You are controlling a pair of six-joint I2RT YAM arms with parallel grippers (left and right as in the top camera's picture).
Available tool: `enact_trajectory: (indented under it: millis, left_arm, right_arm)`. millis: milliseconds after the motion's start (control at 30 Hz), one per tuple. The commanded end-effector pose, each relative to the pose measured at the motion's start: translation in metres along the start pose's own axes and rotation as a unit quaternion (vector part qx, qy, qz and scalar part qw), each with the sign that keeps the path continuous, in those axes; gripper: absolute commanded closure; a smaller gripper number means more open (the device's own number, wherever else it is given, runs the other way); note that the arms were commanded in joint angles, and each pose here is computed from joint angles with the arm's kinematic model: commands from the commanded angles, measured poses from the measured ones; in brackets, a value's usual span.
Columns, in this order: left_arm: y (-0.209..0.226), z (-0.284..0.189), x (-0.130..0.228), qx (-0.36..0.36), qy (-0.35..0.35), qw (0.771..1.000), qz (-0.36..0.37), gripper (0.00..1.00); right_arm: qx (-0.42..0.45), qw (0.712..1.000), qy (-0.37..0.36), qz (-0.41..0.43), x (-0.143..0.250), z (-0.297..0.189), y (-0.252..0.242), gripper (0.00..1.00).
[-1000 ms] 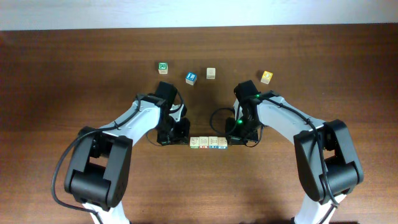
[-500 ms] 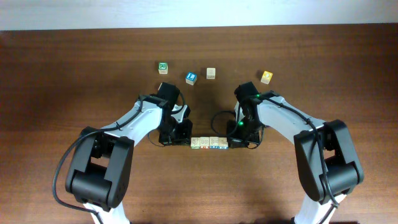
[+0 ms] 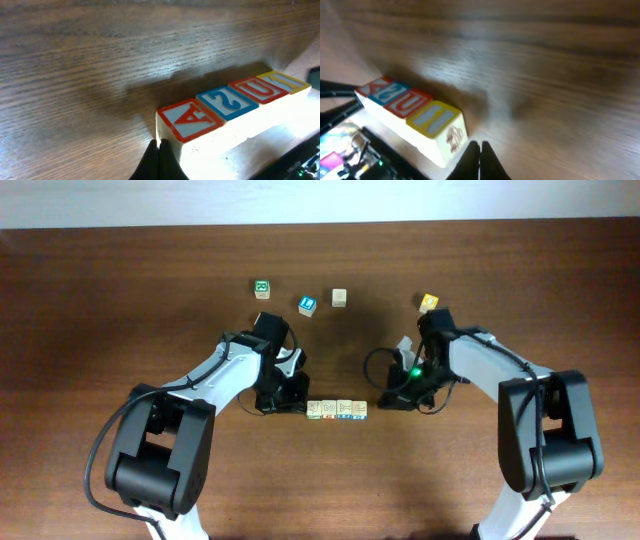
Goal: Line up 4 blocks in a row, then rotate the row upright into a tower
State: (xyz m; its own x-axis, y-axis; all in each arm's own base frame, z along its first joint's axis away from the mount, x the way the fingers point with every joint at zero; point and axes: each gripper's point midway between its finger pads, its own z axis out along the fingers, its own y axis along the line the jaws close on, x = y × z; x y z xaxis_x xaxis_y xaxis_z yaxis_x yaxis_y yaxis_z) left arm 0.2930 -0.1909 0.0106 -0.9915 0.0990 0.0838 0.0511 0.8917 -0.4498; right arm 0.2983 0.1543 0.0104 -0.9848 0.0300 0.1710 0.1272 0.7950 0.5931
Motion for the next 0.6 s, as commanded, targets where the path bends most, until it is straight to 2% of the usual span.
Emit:
enact_trajectory:
  millis: [0, 567]
  left_arm:
    - [-0.010, -0.008, -0.004, 0.013, -0.012, 1.000, 0.018, 1.00]
    - [-0.010, -0.008, -0.004, 0.013, -0.012, 1.000, 0.018, 1.00]
  right_arm:
    - [-0.026, 0.999, 0.015, 0.020, 0.013, 0.010, 0.001, 0.95]
    - [-0.079, 0.997, 0.010, -0.011, 0.011, 0.012, 0.018, 0.96]
